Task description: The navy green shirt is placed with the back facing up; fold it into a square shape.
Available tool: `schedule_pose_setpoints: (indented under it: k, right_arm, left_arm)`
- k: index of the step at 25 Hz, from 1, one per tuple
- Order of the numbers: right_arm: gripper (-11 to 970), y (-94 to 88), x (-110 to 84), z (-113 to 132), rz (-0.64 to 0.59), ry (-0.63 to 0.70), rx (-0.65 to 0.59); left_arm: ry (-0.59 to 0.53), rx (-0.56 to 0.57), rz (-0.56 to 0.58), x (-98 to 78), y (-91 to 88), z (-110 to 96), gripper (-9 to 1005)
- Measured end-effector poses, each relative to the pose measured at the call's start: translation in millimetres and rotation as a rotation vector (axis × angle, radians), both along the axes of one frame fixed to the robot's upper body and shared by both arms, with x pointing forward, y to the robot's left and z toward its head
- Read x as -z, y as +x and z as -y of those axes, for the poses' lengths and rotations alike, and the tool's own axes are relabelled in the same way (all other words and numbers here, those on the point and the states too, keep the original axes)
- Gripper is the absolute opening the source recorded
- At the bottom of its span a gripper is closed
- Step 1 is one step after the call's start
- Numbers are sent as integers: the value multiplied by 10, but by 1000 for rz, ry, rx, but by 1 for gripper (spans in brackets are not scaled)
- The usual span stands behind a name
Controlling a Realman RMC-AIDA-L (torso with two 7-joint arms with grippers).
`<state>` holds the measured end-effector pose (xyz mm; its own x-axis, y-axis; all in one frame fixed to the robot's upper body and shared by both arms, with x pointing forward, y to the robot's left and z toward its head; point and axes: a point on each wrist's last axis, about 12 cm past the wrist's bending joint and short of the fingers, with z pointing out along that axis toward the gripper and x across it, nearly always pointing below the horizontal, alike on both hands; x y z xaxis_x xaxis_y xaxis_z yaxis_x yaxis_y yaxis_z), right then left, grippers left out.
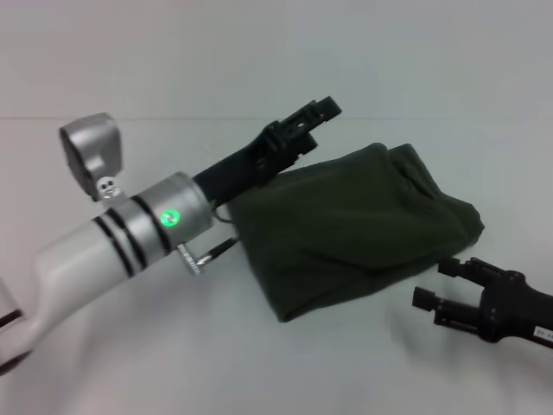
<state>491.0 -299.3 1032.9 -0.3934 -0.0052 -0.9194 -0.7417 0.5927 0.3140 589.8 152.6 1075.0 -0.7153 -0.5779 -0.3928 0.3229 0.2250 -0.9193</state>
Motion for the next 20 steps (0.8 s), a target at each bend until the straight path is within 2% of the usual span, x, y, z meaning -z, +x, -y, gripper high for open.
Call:
schedule_pose_setpoints:
  k: [5, 10, 12, 16, 20]
  right_arm:
    - [899, 113, -168, 108, -171, 130, 38]
    - [899, 330, -453, 251, -338, 199, 25]
    - [899, 398, -575, 309, -377, 214, 15]
    - [899, 614, -819, 412, -479, 194, 48]
    - [899, 872, -1018, 379, -583, 127, 84]
  left_arm:
    - [78, 63, 94, 3, -171, -414, 885]
    - [198, 164, 118, 99, -470, -907, 885]
    - [247, 203, 112, 151, -576, -1032, 885]
    - [336, 282, 169, 178, -698, -1097, 885]
    - [408, 363, 261, 206, -778, -1050, 885]
